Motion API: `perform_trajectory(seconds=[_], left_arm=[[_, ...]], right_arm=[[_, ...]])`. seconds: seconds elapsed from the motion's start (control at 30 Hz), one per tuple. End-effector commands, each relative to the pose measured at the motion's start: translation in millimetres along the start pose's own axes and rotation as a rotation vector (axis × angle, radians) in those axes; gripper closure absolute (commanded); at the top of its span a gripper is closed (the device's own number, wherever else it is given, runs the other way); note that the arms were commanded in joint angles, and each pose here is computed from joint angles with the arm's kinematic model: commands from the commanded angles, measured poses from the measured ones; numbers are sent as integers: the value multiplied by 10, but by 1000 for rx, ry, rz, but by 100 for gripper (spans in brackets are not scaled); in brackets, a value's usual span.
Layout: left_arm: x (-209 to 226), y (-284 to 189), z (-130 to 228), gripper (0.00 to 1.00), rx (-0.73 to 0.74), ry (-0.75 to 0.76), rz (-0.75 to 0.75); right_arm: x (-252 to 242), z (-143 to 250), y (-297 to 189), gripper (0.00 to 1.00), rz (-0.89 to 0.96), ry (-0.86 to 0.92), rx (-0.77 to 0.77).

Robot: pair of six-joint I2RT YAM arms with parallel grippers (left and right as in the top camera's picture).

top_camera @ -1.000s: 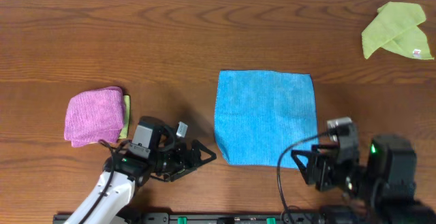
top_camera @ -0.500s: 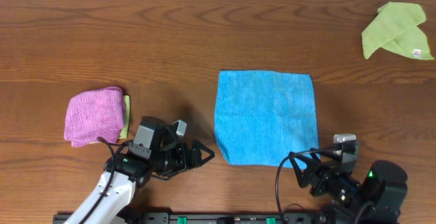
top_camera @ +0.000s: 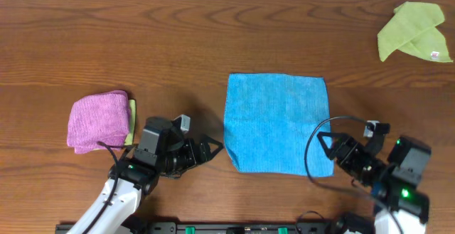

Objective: Fold the cloth
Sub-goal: 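Move both grippers to the near edge of the blue cloth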

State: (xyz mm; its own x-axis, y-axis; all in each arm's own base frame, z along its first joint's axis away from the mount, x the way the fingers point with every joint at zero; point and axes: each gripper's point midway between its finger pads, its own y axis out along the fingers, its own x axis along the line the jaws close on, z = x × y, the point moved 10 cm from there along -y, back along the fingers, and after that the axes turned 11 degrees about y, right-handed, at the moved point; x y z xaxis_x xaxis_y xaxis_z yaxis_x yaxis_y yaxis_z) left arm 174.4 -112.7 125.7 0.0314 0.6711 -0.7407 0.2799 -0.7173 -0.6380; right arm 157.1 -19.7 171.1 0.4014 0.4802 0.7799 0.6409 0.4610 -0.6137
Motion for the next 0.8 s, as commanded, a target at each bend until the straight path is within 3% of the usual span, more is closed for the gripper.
perform_trajectory(seconds=[0.0, 0.27, 0.77], left_arm=[[-12, -23, -76, 4, -58, -108, -52], [69, 40, -72, 4, -54, -255, -101], [29, 332, -114, 4, 9, -239, -53]], right_arm=[[-102, -137, 18, 28, 39, 77, 2], [-338, -393, -209, 27, 222, 184, -55], [-495, -290, -220, 24, 359, 242, 65]])
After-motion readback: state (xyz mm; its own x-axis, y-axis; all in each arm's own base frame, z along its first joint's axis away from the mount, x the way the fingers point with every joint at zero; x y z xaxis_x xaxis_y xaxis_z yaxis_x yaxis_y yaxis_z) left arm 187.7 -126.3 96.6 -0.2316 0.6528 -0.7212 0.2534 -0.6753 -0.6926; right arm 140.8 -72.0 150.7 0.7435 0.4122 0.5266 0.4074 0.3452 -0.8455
